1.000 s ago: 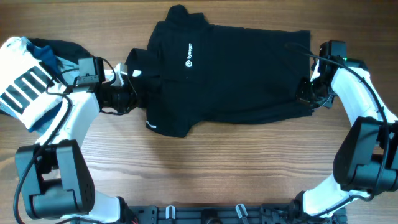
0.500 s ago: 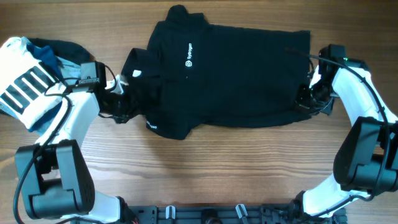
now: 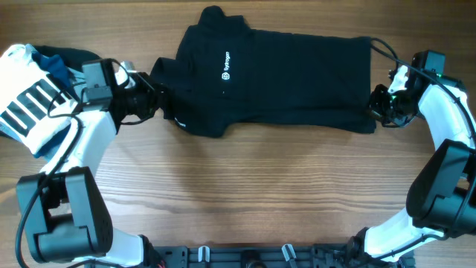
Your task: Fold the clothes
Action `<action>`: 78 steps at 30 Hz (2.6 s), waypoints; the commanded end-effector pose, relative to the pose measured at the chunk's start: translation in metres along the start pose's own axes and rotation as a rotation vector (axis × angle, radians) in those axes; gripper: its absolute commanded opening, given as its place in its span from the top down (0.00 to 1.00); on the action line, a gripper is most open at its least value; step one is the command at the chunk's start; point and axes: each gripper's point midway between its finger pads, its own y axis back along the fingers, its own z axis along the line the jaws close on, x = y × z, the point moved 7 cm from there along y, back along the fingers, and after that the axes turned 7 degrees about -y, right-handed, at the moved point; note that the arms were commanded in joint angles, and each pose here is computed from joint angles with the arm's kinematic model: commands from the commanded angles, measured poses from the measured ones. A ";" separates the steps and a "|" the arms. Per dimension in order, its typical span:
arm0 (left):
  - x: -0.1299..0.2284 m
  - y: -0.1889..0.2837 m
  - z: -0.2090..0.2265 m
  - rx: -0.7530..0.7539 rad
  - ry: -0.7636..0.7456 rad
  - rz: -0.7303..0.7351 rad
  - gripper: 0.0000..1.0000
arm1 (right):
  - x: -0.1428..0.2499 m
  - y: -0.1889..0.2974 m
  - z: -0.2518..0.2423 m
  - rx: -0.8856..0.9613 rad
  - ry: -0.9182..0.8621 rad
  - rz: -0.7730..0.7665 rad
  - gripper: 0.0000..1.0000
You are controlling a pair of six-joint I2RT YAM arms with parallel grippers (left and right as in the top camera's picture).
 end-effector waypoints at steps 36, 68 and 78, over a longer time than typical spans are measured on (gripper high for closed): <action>0.105 -0.046 0.006 -0.602 -0.500 0.102 0.19 | 0.065 -0.004 -0.014 0.183 -0.058 0.270 0.24; 0.072 -0.058 -0.051 -0.242 -0.562 0.089 0.96 | 0.096 -0.047 -0.038 0.183 -0.088 0.275 0.22; 0.016 -0.054 -0.044 -0.326 -0.456 -0.160 0.16 | 0.096 -0.047 -0.038 0.182 -0.082 0.276 0.22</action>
